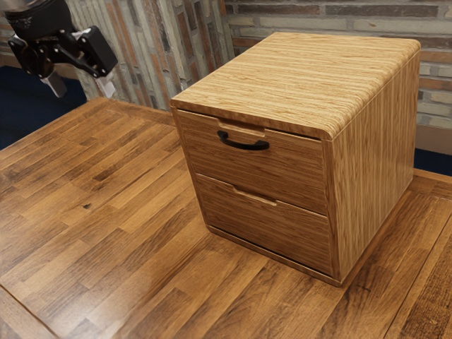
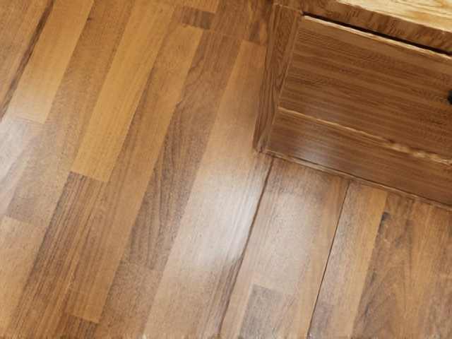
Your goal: Pull the drawer handle with one arm to open the drawer
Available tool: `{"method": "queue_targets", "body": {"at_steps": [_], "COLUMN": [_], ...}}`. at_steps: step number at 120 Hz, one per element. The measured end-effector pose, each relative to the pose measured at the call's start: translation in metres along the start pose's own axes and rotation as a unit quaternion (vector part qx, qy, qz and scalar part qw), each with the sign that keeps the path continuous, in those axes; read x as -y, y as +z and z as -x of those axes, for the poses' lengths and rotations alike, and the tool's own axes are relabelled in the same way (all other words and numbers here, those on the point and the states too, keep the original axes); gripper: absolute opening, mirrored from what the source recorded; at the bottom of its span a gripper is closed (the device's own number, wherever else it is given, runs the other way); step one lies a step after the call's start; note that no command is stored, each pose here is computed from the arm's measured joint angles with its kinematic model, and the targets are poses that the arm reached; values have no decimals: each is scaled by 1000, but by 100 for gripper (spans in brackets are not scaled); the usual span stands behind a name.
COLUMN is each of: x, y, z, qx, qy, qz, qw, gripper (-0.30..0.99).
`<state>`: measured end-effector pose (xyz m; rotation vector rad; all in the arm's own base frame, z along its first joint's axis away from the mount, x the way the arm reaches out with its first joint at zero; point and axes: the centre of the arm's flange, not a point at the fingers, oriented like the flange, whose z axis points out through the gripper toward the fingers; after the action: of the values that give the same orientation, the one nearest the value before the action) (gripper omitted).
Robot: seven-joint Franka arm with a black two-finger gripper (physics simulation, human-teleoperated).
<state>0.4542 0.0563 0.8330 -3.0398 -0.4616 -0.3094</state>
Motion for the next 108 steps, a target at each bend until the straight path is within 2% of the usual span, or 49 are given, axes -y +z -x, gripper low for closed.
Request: {"method": "queue_targets", "body": {"at_steps": [16, 40, 49, 60, 70, 82, 97, 108], "x": [-35, -46, -50, -58, -71, -88, -73, -52], "y": [6, 24, 26, 35, 57, 105, 105, 107], "z": [12, 13, 23, 18, -5, -41, -60, -44], "qx": [29, 68, 93, 102, 93, 68, 6, -28], "qy": [38, 47, 55, 107, 193, 300, 387, 431], "qz": [2, -7, -12, -7, 14, 56, 66, 61], "qw": [999, 997, 994, 989, 977, 950, 920, 900], "gripper": [69, 69, 69, 69, 69, 69, 69, 69]}}
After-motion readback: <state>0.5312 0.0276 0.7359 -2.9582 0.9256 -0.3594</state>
